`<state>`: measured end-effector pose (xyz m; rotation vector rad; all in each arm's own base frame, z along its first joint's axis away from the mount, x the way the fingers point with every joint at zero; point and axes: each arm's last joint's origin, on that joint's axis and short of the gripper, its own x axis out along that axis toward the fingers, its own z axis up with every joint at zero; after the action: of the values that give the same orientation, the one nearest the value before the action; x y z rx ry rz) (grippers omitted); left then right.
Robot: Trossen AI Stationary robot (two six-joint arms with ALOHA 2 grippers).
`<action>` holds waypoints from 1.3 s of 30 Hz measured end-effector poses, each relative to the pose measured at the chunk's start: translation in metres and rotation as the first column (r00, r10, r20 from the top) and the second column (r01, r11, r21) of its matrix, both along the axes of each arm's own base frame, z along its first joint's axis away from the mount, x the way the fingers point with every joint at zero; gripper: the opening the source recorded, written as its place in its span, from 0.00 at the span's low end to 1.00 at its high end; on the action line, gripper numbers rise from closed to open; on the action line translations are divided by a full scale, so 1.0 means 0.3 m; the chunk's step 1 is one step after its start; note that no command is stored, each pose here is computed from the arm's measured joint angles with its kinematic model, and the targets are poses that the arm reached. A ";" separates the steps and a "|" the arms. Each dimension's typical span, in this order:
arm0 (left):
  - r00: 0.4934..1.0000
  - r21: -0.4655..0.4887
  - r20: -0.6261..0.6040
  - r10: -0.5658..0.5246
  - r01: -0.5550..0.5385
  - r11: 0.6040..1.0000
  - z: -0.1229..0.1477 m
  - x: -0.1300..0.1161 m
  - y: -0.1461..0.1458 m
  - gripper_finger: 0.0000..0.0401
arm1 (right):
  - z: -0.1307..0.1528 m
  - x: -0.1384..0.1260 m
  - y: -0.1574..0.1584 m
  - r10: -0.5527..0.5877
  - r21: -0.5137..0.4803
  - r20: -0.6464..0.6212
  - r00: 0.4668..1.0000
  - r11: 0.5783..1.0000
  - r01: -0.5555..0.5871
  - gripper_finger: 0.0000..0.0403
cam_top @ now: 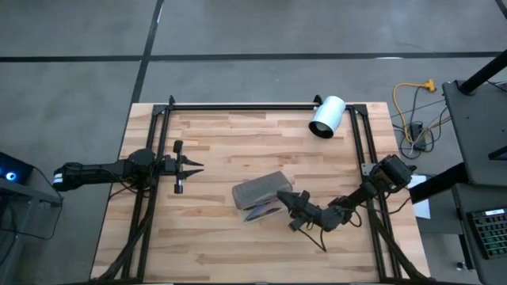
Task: Pick & place school supplies into a supply box
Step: Close the supply box
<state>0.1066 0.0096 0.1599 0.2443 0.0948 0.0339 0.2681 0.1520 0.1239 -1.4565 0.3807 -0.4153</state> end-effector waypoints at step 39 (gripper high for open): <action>1.000 0.000 0.000 0.000 0.000 1.000 0.000 0.000 0.000 0.13 | 0.076 0.074 -0.260 0.264 0.840 0.117 0.957 0.488 -0.237 0.46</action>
<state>0.1066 0.0096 0.1599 0.2443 0.0945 0.0343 0.2903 0.0739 0.1468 -0.5068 0.3109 0.0688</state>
